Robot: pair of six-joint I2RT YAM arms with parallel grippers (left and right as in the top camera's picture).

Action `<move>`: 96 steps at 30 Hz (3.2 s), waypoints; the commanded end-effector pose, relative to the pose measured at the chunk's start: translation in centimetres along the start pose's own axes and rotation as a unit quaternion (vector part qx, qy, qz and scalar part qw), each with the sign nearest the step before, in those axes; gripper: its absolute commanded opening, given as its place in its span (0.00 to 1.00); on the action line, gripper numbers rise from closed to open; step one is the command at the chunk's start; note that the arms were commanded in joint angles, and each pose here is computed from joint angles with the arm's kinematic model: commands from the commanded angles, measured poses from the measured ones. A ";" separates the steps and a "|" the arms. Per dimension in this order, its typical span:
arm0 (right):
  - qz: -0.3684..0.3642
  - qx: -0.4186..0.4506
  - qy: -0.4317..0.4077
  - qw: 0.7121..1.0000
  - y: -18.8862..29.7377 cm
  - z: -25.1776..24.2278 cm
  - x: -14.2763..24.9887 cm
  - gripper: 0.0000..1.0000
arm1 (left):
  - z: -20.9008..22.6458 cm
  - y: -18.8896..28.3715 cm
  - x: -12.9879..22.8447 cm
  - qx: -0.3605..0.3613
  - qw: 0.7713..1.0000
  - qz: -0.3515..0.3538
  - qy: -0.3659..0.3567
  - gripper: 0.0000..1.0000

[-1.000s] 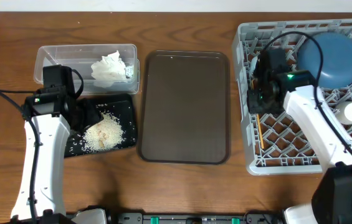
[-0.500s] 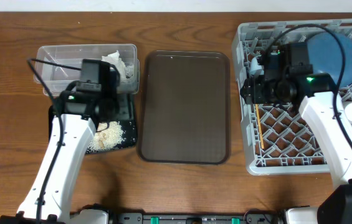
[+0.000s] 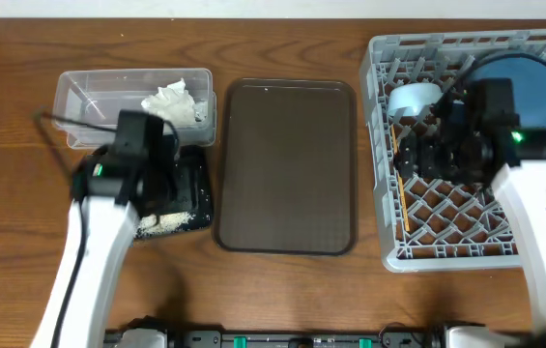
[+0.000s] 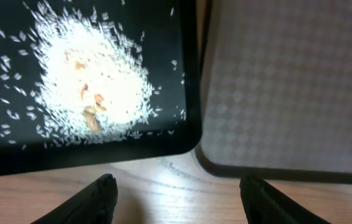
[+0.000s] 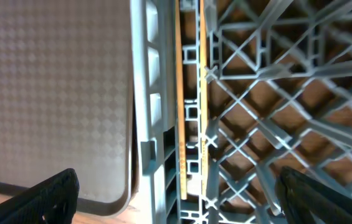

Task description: Sort waste into correct bins and load items into the dishwasher rack

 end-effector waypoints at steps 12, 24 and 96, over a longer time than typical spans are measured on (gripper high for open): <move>-0.228 0.061 0.041 0.971 5.9 -1.6 4.8 0.99 | 0.5 8.9 2.6 0.038 0.961 -0.270 -0.036 0.88; -0.194 0.063 0.037 0.978 5.1 -2.0 7.9 0.99 | 0.6 9.5 3.2 0.040 0.958 -0.281 -0.037 0.93; -0.531 0.040 0.081 0.842 2.0 -2.3 7.8 0.99 | 0.6 9.5 3.2 0.040 0.958 -0.281 -0.037 0.95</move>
Point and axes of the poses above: each gripper's point midway between its finger pads, its own y axis back along the fingers, its own z axis along the line the jaws close on, x = y × z, the point moved 1 cm from there along y, back along the fingers, and after that the axes turned 2 degrees about y, right-handed, at the moved point
